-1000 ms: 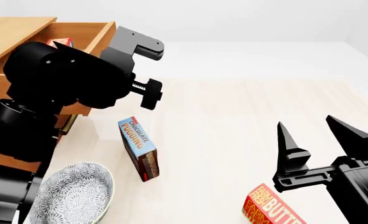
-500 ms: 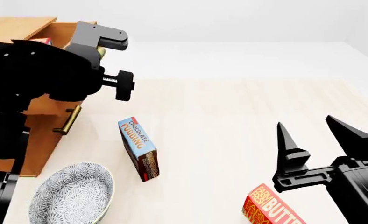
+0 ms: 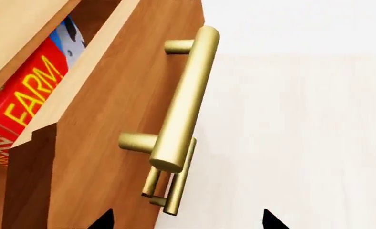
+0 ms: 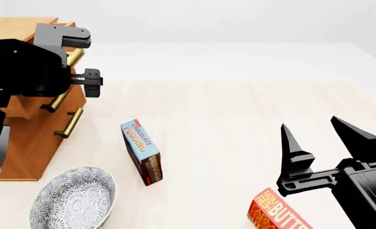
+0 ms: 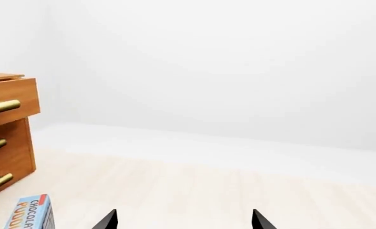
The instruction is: Put the butter at the front in the top drawer of the cabinet and close it.
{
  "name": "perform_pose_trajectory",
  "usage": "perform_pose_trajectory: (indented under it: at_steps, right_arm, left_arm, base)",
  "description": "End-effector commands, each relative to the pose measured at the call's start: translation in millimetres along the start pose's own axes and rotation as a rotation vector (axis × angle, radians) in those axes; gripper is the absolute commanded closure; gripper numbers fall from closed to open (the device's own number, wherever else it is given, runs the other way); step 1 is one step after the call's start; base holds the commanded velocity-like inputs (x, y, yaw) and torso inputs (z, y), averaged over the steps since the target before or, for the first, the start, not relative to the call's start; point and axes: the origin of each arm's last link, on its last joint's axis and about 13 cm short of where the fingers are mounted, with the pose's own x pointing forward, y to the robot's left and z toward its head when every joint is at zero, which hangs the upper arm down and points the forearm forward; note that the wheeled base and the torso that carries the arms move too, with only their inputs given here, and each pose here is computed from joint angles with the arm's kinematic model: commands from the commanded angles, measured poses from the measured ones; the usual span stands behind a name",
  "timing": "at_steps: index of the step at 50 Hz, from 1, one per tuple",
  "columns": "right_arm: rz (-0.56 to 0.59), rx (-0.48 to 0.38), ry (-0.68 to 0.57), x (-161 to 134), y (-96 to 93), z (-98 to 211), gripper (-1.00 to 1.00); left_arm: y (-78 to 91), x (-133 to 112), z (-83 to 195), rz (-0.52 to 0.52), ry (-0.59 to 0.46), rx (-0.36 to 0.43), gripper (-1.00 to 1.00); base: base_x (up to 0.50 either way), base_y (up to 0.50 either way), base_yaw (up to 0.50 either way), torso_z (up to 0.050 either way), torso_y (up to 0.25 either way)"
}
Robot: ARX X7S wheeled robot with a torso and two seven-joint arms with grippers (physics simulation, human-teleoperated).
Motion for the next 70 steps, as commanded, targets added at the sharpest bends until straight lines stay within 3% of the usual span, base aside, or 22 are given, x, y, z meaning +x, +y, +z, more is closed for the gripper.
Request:
perform_pose_trajectory:
  at_steps: [1,31,47,52,56,61,66,70]
  right_arm:
    - [0.0,0.0,-0.003,0.1,-0.1,0.3,-1.0]
    - [-0.004,0.01,0.0,-0.7,-1.4,-0.9,-1.0]
    - [0.001,0.005,-0.002,0.0,-0.8,-0.2,-1.0]
    - [0.003,0.002,-0.003,0.2,-0.5,0.2,-1.0]
    - [0.004,0.002,-0.005,0.4,-0.4,0.4,-1.0]
    - [0.004,0.002,-0.004,0.4,-0.4,0.3,-1.0]
    - [0.01,0.003,-0.002,0.7,-0.5,0.0,-1.0]
    - [0.016,0.005,-0.001,1.5,-0.8,-0.3,-1.0]
  left_arm:
    - [20.1,15.9,-1.3,0.12,0.03,-0.038,-1.0]
    - [59.1,26.2,13.6,0.454,0.001,-0.1,-1.0]
    - [60.2,13.0,28.7,0.476,-0.088,-0.079,-1.0]
    - [53.4,-11.5,39.2,0.438,-0.2,-0.052,-1.0]
    - [47.3,-48.4,52.6,0.396,-0.36,-0.038,-1.0]
    - [36.6,-105.2,59.7,0.257,-0.548,-0.038,-1.0]
    - [20.1,-149.9,45.1,0.106,-0.701,0.014,-1.0]
    - [7.8,-164.2,27.1,0.014,-0.77,0.062,-1.0]
  base:
    - [0.0,0.0,0.0,0.0,0.0]
    - [0.0,0.0,0.0,0.0,0.0]
    - [0.0,0.0,0.0,0.0,0.0]
    - [0.0,0.0,0.0,0.0,0.0]
    - [0.0,0.0,0.0,0.0,0.003]
    - [0.0,0.0,0.0,0.0,0.0]
    - [0.0,0.0,0.0,0.0,0.0]
    - [0.0,0.0,0.0,0.0,0.0]
